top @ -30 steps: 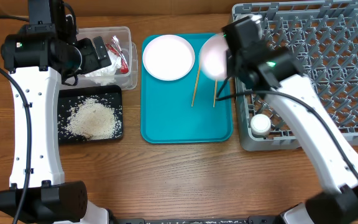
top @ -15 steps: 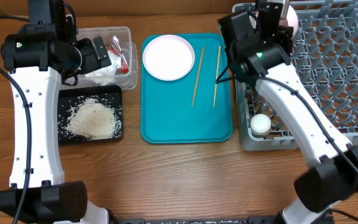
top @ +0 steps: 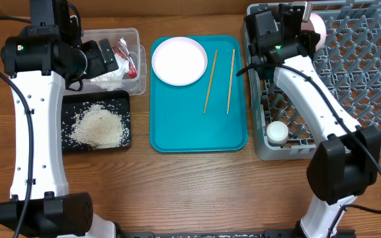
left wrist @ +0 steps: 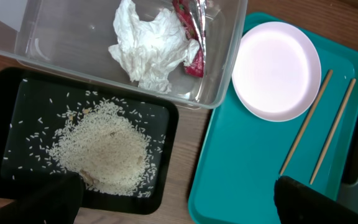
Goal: Sort waste into correct bins and load items into the dishwasher
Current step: 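Carry the pink bowl to the rack and set it down with the right gripper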
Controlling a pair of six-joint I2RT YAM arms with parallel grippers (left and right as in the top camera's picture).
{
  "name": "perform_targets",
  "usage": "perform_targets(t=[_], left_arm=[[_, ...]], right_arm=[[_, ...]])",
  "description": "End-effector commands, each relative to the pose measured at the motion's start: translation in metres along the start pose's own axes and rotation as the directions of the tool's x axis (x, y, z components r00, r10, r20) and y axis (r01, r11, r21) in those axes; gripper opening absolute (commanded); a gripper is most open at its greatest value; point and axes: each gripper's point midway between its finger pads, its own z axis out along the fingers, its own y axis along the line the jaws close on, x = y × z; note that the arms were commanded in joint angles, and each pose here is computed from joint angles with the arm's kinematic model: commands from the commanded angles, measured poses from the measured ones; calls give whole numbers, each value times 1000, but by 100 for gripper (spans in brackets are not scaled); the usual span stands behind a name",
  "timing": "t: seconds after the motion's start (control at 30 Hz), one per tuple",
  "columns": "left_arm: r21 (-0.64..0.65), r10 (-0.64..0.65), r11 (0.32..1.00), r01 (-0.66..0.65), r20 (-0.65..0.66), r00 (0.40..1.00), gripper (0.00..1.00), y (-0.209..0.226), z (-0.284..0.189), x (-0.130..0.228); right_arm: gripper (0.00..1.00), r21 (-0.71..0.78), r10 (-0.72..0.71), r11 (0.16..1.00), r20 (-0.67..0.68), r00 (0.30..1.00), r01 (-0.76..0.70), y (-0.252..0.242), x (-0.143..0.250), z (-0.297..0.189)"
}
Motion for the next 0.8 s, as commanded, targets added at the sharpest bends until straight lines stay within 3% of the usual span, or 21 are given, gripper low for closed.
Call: perform_targets(t=[0.0, 0.77], left_arm=[[-5, -3, 1000, 3, 10, 1000, 100, -2, -2, -1], [-4, -3, 1000, 3, 10, 1000, 100, -2, -2, -1]], right_arm=[[4, -7, -39, 999, -27, 999, 39, 14, 11, 11], [4, -134, -270, 958, -103, 957, 255, 57, 55, -1]])
